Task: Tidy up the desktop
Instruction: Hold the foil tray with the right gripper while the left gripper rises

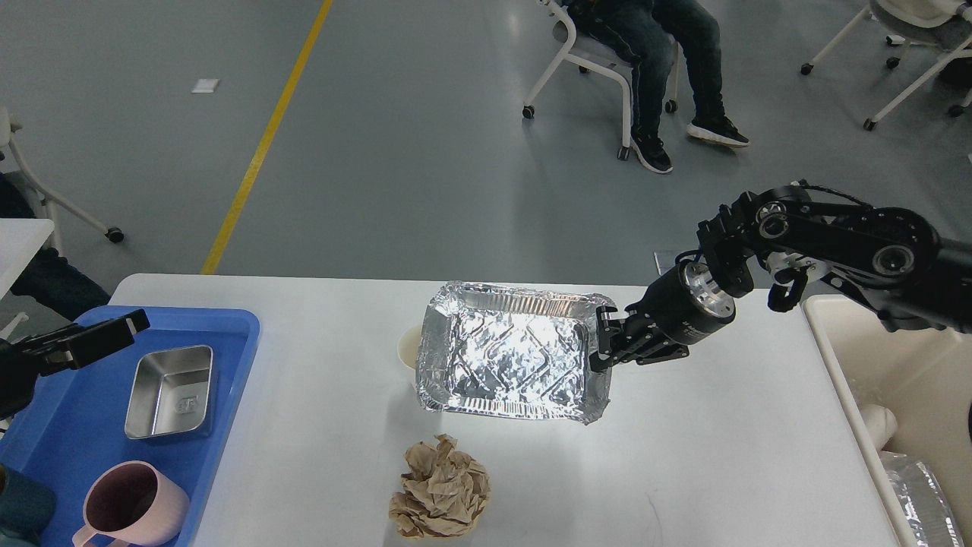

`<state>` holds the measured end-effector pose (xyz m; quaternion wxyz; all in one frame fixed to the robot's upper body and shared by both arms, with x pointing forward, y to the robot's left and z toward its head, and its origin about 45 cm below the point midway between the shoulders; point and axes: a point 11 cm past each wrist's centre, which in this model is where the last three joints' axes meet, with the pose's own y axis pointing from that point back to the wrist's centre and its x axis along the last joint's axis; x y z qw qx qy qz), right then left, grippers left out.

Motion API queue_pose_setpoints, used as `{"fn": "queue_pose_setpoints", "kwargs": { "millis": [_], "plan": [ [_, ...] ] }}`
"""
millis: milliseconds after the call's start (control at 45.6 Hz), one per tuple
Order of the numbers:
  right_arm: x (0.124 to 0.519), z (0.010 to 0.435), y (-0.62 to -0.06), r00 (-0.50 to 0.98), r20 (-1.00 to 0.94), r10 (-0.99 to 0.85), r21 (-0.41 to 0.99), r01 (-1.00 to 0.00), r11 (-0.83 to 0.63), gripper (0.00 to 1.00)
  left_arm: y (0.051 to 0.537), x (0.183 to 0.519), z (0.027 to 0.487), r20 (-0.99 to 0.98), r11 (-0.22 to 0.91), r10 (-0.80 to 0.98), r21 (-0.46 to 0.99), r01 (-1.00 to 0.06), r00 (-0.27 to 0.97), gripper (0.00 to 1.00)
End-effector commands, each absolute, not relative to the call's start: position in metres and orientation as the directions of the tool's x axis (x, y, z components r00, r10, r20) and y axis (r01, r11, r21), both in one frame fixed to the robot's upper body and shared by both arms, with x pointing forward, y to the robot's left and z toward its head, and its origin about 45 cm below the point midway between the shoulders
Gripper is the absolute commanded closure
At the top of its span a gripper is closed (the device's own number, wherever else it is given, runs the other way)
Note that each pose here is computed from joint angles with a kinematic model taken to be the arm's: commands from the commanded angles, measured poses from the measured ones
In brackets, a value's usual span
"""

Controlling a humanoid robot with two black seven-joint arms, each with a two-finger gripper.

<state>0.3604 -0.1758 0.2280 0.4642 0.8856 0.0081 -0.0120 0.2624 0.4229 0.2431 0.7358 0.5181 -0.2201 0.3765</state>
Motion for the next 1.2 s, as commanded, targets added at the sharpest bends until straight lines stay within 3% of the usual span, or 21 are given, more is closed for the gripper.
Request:
{"fn": "queue_pose_setpoints", "kwargs": {
  "millis": [0,197,526,1183],
  "plan": [
    [0.361,0.228,-0.177,1.000,-0.028,0.001,0.822,0.023,-0.569,1.00,0.419,0.267,0.233,0.686,0.194,0.331,0.623,-0.758,0.648,0.03],
    [0.357,0.229,-0.175,0.999,-0.032,0.013,0.819,0.034,-0.573,1.00,0.385,0.299,0.204,0.643,0.272,0.321,0.640,-0.719,0.695,0.03],
    [0.356,0.229,-0.174,0.999,-0.034,0.013,0.817,0.036,-0.575,1.00,0.322,0.360,0.196,0.650,0.383,0.266,0.607,-0.697,0.712,0.04],
    [0.355,0.226,-0.174,0.999,-0.040,0.012,0.817,0.039,-0.576,1.00,0.225,0.378,0.127,0.566,0.446,0.149,0.693,-0.566,0.811,0.14]
  ]
}}
